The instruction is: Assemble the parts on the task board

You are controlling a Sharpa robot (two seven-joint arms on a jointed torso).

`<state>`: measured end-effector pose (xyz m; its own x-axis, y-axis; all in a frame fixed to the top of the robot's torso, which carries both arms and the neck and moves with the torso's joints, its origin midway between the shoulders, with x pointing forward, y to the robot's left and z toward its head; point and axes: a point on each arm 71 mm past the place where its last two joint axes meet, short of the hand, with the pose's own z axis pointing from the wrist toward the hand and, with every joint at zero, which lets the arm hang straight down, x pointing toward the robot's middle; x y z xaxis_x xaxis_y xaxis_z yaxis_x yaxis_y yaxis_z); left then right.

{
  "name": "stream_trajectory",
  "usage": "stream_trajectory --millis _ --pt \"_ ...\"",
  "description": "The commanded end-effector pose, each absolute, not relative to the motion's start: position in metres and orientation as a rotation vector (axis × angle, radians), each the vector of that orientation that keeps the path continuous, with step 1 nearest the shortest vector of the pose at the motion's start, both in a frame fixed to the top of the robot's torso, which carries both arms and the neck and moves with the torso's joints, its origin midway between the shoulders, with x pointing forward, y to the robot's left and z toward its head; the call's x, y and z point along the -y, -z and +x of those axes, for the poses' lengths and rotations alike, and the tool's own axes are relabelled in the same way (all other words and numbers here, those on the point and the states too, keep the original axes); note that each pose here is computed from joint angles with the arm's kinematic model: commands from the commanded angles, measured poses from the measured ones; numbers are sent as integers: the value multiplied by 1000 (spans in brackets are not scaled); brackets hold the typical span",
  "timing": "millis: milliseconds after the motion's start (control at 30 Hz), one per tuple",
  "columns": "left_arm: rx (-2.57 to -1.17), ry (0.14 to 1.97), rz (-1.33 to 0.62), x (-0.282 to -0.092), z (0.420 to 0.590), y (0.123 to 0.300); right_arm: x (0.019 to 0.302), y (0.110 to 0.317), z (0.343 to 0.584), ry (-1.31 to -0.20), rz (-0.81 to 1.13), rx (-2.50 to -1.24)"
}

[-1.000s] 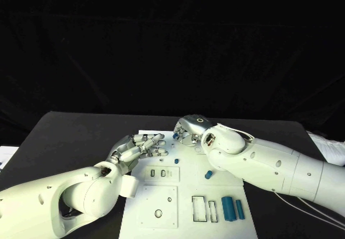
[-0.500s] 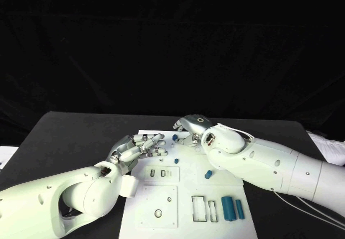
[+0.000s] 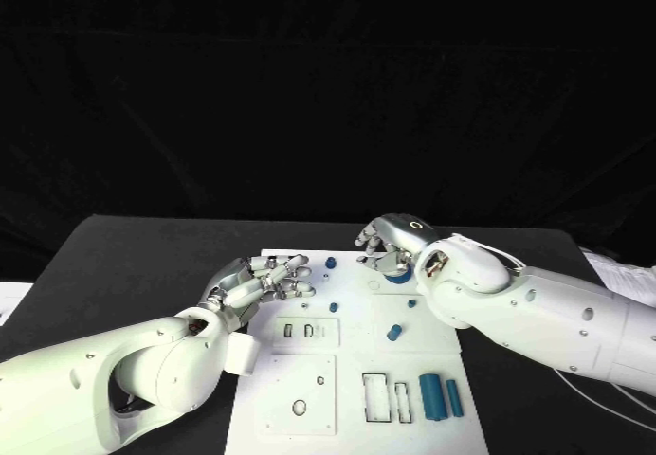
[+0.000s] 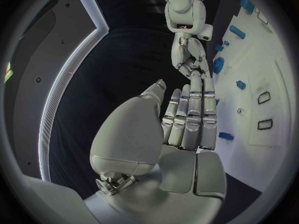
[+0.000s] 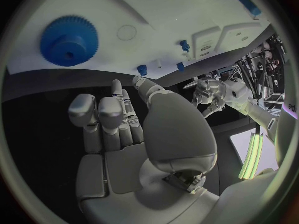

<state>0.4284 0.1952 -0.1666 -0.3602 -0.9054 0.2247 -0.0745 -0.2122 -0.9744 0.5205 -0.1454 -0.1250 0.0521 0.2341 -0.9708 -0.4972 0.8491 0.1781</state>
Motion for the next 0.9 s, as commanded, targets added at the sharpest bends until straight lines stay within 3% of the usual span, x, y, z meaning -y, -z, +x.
stream_trajectory --millis 33,200,433,900 --pt "-1394 1673 -1194 -194 428 165 163 122 515 -594 -84 -1462" --pt "-1395 1680 -1193 -193 427 165 196 124 508 -539 -4 -1570" --pt "-1398 1687 -1191 -193 428 165 218 132 511 -468 46 -1635" --pt "-1397 1688 -1191 -192 428 165 210 141 518 -453 46 -1665"
